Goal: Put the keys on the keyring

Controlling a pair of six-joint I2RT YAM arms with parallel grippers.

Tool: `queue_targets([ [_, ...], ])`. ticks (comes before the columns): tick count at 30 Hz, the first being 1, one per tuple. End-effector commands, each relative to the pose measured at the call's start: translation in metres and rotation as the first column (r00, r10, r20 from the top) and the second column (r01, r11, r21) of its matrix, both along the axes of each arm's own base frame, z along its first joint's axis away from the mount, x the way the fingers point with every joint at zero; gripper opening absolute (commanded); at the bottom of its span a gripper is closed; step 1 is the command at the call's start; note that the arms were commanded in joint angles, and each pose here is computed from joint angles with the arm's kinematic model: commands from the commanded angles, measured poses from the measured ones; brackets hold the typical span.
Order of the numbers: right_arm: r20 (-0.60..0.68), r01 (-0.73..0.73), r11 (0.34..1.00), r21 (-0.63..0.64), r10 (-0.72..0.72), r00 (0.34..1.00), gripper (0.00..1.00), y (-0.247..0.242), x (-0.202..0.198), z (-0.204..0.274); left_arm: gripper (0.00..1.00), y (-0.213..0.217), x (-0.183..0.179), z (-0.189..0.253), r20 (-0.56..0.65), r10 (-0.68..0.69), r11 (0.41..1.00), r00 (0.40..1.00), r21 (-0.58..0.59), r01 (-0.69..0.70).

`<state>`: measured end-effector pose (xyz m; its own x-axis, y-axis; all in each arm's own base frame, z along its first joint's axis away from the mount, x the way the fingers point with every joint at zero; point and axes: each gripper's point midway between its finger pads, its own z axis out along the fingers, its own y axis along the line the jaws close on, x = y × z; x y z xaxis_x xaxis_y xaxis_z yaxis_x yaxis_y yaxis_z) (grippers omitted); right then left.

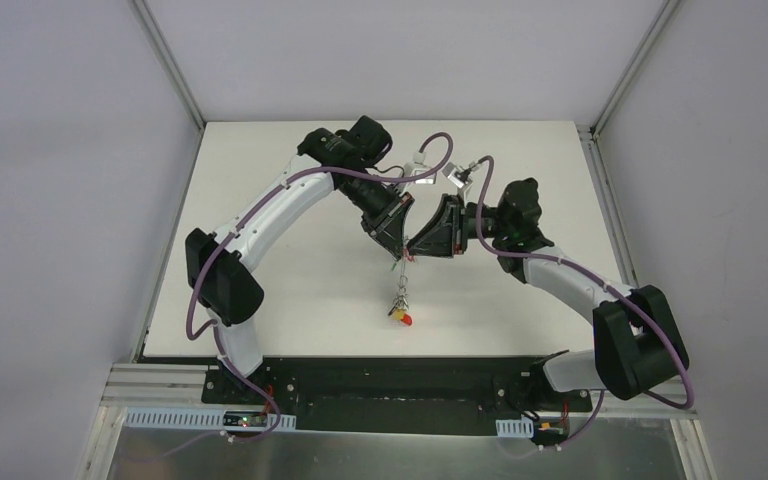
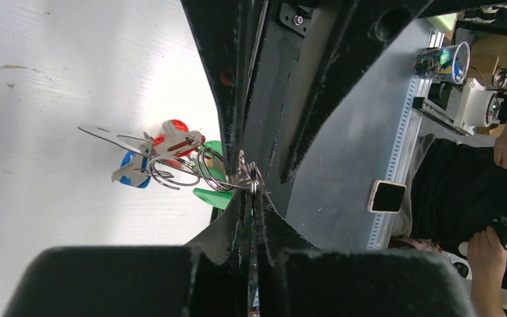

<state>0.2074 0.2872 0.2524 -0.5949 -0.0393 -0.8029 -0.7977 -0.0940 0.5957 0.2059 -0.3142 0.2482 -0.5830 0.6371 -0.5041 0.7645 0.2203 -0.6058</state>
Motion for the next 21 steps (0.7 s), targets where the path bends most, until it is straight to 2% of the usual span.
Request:
queue_targets([
  [1, 0.121, -0.069, 0.997, 0.034, 0.064, 0.991, 0.3, 0.002, -0.011, 0.02, 0.0, -0.002, -0.004, 0.015, 0.026, -0.028, 0.999, 0.999, -0.032, 0.029],
  [6, 0.121, -0.088, 0.996, 0.031, 0.083, 0.989, 0.29, 0.005, -0.015, 0.019, 0.0, -0.004, -0.004, 0.015, 0.023, -0.026, 0.999, 0.999, -0.036, 0.027],
  [21, 0.09, -0.066, 0.997, 0.029, 0.063, 0.994, 0.06, 0.013, -0.01, 0.02, 0.0, -0.006, -0.005, 0.012, 0.022, -0.033, 0.999, 0.999, -0.031, 0.034],
])
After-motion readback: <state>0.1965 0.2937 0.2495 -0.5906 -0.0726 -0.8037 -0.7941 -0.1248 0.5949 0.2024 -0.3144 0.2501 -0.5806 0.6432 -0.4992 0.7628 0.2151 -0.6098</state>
